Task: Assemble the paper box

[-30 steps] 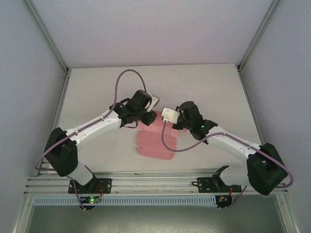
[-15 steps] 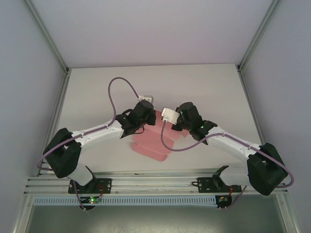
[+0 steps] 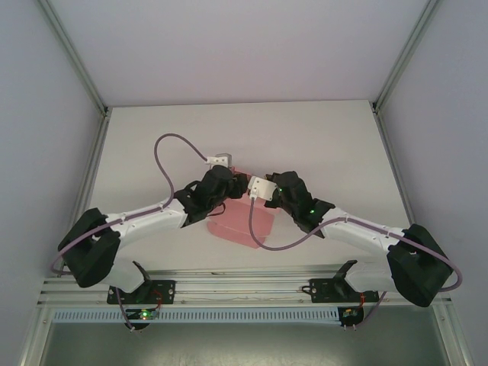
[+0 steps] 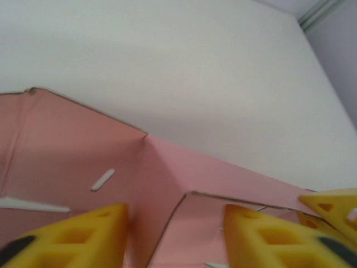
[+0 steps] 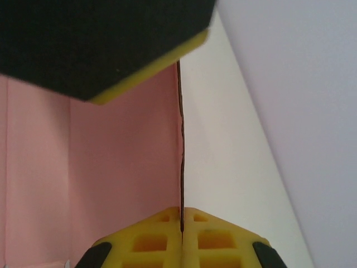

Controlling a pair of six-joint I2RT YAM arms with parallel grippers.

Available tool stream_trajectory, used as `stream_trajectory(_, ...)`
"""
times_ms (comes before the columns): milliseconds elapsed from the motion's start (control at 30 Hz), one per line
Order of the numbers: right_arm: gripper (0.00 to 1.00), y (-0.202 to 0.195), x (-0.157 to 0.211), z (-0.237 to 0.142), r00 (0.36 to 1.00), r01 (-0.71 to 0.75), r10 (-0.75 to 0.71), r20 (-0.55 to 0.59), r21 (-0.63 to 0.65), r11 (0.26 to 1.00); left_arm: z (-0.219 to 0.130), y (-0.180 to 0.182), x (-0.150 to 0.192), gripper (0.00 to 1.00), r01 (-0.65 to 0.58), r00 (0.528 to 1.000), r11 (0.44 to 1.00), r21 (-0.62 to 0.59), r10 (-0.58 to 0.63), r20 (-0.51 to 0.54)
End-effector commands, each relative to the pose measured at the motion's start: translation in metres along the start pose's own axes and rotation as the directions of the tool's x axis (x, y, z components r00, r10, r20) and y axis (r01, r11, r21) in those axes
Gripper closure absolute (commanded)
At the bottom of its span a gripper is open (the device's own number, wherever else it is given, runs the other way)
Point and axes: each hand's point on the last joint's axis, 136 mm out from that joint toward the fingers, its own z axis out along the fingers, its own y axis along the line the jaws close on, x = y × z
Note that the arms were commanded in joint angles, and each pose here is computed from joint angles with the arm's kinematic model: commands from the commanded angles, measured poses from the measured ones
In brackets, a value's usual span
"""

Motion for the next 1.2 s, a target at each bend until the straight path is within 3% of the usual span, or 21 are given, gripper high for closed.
stream_trajectory(0,1.0,-0.024,-0.011,-0.007,0.999,0.018,-0.023,0.038,0.127,0.992,-0.023,-0.005,-0.007,0.39,-0.016,0.999,1.0,0.019,0.015,0.039)
stream_trajectory(67,1.0,-0.021,-0.009,-0.007,0.998,0.046,-0.051,0.037,0.129,0.991,-0.033,0.003,-0.006,0.28,-0.026,0.998,1.0,0.005,0.025,0.049)
stream_trajectory(133,1.0,-0.02,-0.007,-0.005,0.997,0.069,-0.074,0.027,0.141,0.988,-0.043,0.01,-0.006,0.04,-0.025,0.998,1.0,-0.016,0.026,0.058)
stream_trajectory(167,1.0,-0.021,-0.006,-0.004,0.996,0.084,-0.088,0.019,0.154,0.985,-0.049,0.015,-0.005,0.0,-0.033,0.998,0.999,-0.027,0.034,0.053)
stream_trajectory(400,1.0,-0.021,-0.003,0.0,0.993,0.11,-0.114,0.01,0.185,0.977,-0.078,0.064,-0.001,0.0,-0.043,0.998,0.975,-0.217,0.053,0.041)
stream_trajectory(500,1.0,-0.018,-0.006,0.0,0.996,0.079,-0.085,0.035,0.153,0.985,-0.075,0.075,0.003,0.0,-0.035,0.998,0.983,-0.181,0.042,0.035)
stream_trajectory(700,1.0,-0.011,-0.006,0.002,0.997,0.051,-0.055,0.047,0.09,0.995,-0.056,0.092,0.006,0.0,0.047,0.997,0.999,0.013,-0.048,0.061)
stream_trajectory(900,1.0,-0.008,-0.003,0.004,0.998,0.015,-0.018,0.059,0.055,0.998,-0.048,0.101,-0.007,0.0,0.05,0.992,0.997,0.056,-0.056,0.112)
stream_trajectory(967,1.0,-0.01,-0.005,0.003,0.997,-0.014,0.011,0.081,0.041,0.999,-0.041,0.111,-0.005,0.0,0.065,0.993,0.998,0.021,-0.067,0.097)
stream_trajectory(1167,1.0,-0.012,-0.003,0.001,0.992,-0.075,0.074,0.106,0.004,0.997,-0.017,0.111,0.004,0.1,0.084,0.995,0.994,0.074,-0.087,0.048)
